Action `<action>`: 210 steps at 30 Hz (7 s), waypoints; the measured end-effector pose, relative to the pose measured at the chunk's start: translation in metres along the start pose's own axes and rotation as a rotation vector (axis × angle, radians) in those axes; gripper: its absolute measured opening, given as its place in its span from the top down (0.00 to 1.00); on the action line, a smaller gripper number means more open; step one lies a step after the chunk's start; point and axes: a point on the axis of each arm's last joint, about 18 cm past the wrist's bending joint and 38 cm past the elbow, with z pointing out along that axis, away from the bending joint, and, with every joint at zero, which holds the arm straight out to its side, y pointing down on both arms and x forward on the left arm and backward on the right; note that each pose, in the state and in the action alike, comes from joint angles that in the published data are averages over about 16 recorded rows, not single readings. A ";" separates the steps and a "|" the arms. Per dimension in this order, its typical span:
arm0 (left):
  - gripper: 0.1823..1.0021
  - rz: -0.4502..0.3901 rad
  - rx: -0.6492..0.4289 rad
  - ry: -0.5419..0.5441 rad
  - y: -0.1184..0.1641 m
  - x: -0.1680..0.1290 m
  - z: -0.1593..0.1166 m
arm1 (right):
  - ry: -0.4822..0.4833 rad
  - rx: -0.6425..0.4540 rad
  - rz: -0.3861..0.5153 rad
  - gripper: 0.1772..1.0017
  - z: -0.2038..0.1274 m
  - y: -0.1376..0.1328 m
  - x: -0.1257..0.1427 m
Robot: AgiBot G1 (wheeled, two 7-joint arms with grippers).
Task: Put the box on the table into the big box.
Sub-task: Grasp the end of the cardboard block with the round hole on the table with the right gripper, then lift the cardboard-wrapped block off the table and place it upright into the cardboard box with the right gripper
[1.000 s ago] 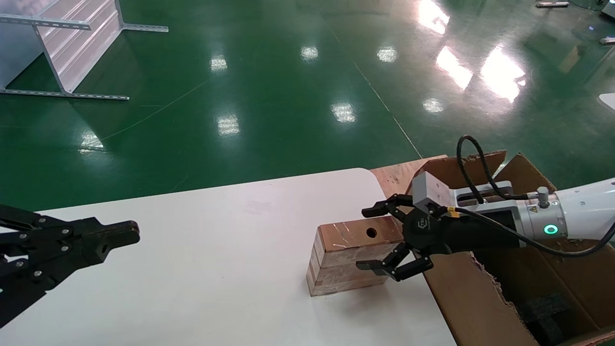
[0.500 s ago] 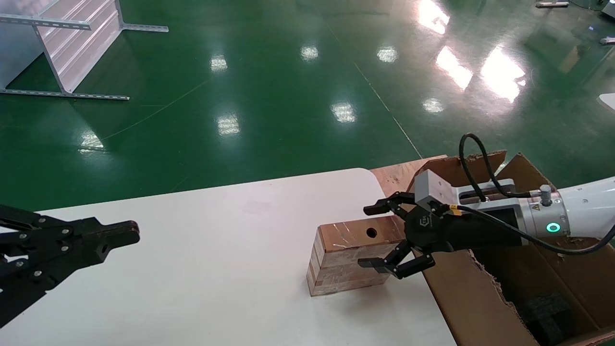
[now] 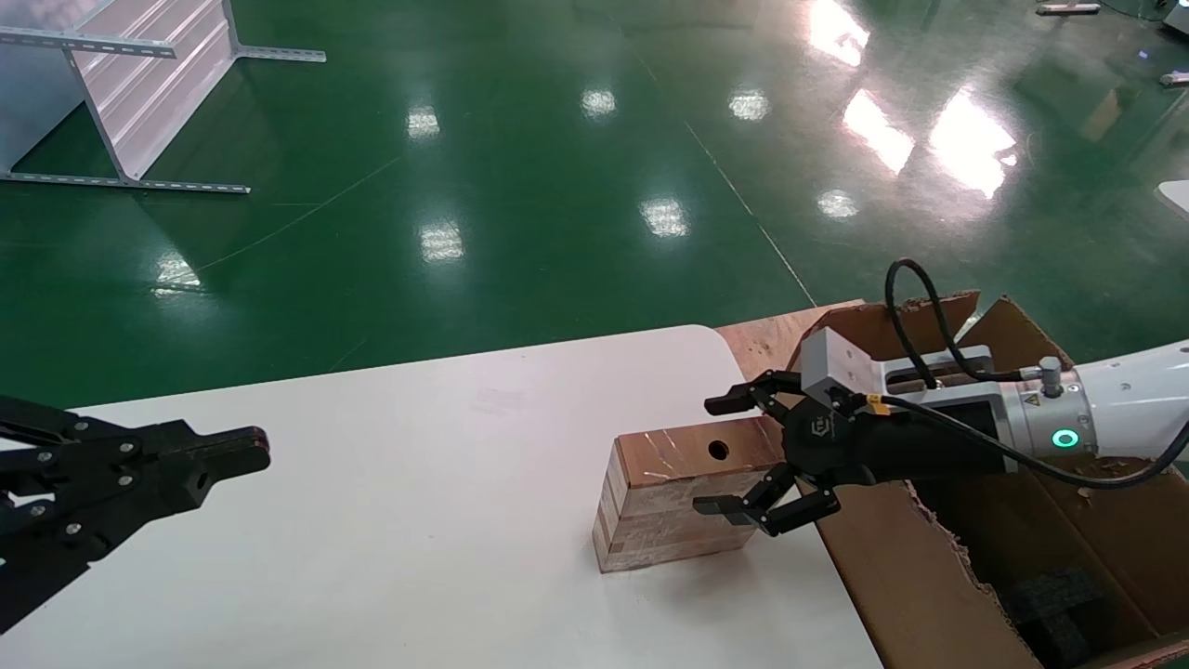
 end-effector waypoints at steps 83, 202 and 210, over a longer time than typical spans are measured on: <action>0.00 0.000 0.000 -0.001 0.000 0.000 0.000 | 0.126 0.173 0.002 0.60 -0.076 -0.072 0.015; 0.00 0.000 0.000 -0.001 0.000 0.000 0.000 | 0.965 -0.118 0.744 0.62 -0.209 0.210 -0.018; 0.00 0.000 0.000 -0.001 0.000 0.000 0.000 | 0.961 -0.138 0.757 0.62 -0.203 0.214 -0.015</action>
